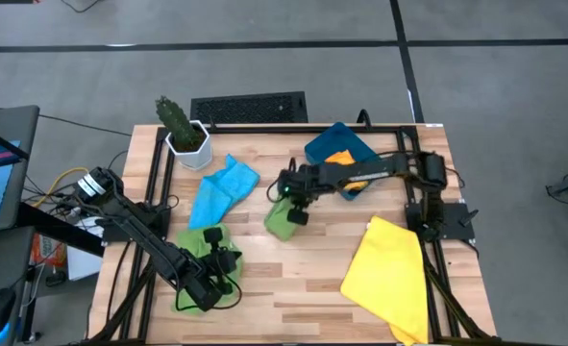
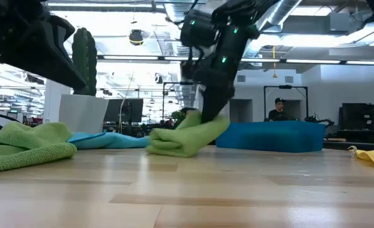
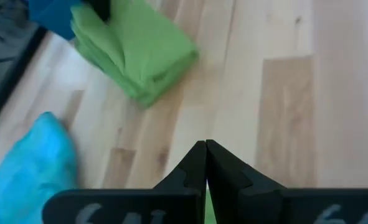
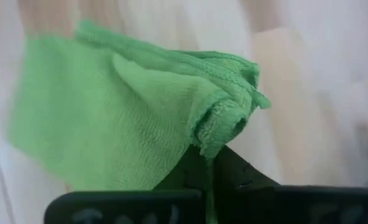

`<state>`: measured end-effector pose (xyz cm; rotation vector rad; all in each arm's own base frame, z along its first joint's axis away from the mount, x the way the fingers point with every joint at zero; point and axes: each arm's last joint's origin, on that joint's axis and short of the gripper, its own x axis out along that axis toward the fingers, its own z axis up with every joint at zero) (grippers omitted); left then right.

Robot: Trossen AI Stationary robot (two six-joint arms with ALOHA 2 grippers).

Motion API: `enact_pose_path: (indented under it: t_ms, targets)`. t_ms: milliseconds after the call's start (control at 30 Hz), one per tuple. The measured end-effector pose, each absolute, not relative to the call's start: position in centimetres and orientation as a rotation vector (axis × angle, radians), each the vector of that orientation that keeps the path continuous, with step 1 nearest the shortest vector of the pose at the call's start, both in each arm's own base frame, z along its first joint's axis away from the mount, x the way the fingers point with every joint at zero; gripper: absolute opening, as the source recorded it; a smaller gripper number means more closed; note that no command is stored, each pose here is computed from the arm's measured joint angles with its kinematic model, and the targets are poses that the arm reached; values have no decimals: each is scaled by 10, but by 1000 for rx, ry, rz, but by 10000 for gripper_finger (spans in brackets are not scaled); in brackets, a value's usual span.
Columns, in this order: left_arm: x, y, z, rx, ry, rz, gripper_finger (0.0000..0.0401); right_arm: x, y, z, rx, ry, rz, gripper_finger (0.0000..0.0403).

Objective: Fold microfiber towels
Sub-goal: Put the folded green microfiber towel into the blue bin

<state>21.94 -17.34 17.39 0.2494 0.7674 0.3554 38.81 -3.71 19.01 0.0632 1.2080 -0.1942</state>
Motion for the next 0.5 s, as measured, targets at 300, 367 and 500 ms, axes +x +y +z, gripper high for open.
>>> enact_pose_path:
  t_ms: [300,367,500]
  targets:
    - [210,-162,173,378,772,475,0,331,-47,269,-113,1237,-153,23]
    - [210,-158,173,401,765,502,0,314,-46,283,-188,1276,-100,23]
    - [213,-152,173,416,768,539,0,281,-49,308,-310,1325,-44,23]
